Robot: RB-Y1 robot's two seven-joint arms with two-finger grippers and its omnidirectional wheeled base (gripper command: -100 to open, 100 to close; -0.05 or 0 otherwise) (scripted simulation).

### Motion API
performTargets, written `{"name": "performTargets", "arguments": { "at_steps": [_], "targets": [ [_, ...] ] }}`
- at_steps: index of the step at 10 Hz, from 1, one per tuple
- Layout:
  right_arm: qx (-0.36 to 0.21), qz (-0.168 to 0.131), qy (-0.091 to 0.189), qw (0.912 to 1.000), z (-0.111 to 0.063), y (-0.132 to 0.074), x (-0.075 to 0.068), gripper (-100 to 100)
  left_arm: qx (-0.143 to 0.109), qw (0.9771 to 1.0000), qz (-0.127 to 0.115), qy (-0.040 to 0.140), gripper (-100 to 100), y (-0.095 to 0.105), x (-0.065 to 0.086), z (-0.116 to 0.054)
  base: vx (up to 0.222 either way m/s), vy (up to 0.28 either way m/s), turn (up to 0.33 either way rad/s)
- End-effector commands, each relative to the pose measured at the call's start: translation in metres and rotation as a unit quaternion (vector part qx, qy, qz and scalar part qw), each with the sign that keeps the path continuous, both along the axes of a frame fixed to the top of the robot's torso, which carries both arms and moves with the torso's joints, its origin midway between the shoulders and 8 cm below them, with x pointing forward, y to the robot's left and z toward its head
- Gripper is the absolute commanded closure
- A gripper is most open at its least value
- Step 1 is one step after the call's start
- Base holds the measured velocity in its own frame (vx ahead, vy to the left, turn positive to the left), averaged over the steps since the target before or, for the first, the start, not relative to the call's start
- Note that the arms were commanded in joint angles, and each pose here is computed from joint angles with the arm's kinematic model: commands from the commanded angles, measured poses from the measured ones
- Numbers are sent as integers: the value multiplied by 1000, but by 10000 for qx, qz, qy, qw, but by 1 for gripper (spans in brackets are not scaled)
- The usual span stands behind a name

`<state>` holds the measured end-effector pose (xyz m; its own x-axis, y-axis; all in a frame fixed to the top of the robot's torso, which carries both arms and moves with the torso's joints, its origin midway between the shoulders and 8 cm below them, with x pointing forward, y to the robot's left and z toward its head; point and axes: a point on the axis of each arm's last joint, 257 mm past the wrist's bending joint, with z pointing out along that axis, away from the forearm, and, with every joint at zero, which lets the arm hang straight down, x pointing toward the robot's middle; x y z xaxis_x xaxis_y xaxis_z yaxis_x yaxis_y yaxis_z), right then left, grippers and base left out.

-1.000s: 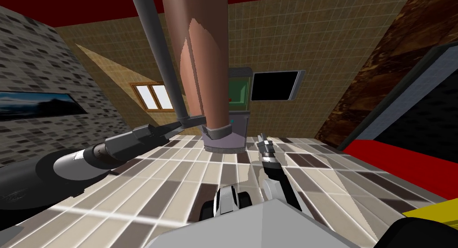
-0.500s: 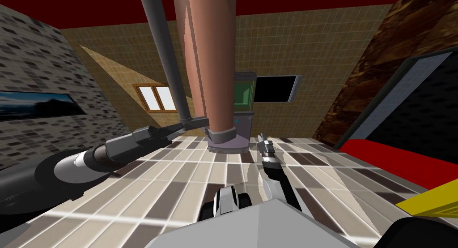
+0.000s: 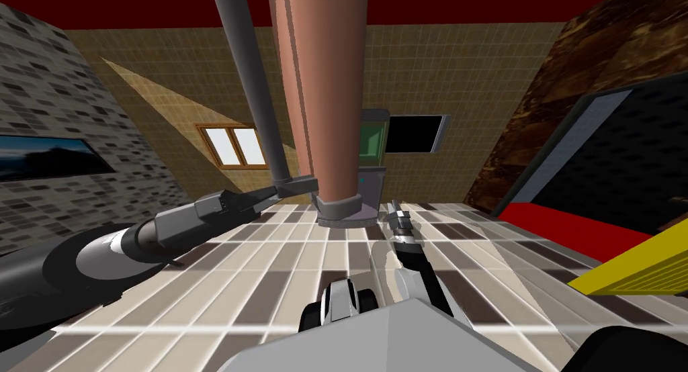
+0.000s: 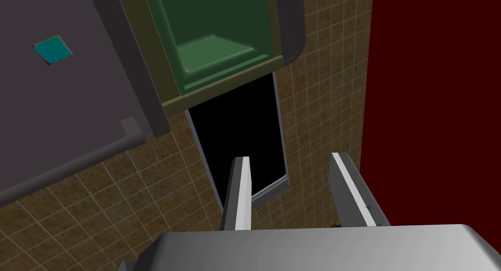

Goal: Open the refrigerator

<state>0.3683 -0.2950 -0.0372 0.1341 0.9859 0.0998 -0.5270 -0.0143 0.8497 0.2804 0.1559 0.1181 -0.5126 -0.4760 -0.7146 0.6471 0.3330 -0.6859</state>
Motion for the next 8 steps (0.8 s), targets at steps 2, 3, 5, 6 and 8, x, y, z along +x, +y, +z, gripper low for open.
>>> {"name": "performTargets", "arguments": {
  "at_steps": [2,3,5,6,8],
  "targets": [
    [1,0,1,10000,0,0,0,0,6,9999,-168,9,-100,-10,-2,16,-4,73,85],
    [3,0,0,10000,0,0,0,0,8,9998,-195,9,-100,-13,-2,22,-2,-44,89],
    [4,1,-1,10000,0,0,0,0,8,9997,-252,9,-100,-18,-2,33,20,-28,51],
    [4,1,-1,10000,0,0,0,0,8,9996,-282,8,-100,-21,-2,39,22,-3,64],
    [3,1,-1,10000,0,0,0,0,4,9994,-346,7,-100,-28,-3,50,9,14,52]
  ]
}}
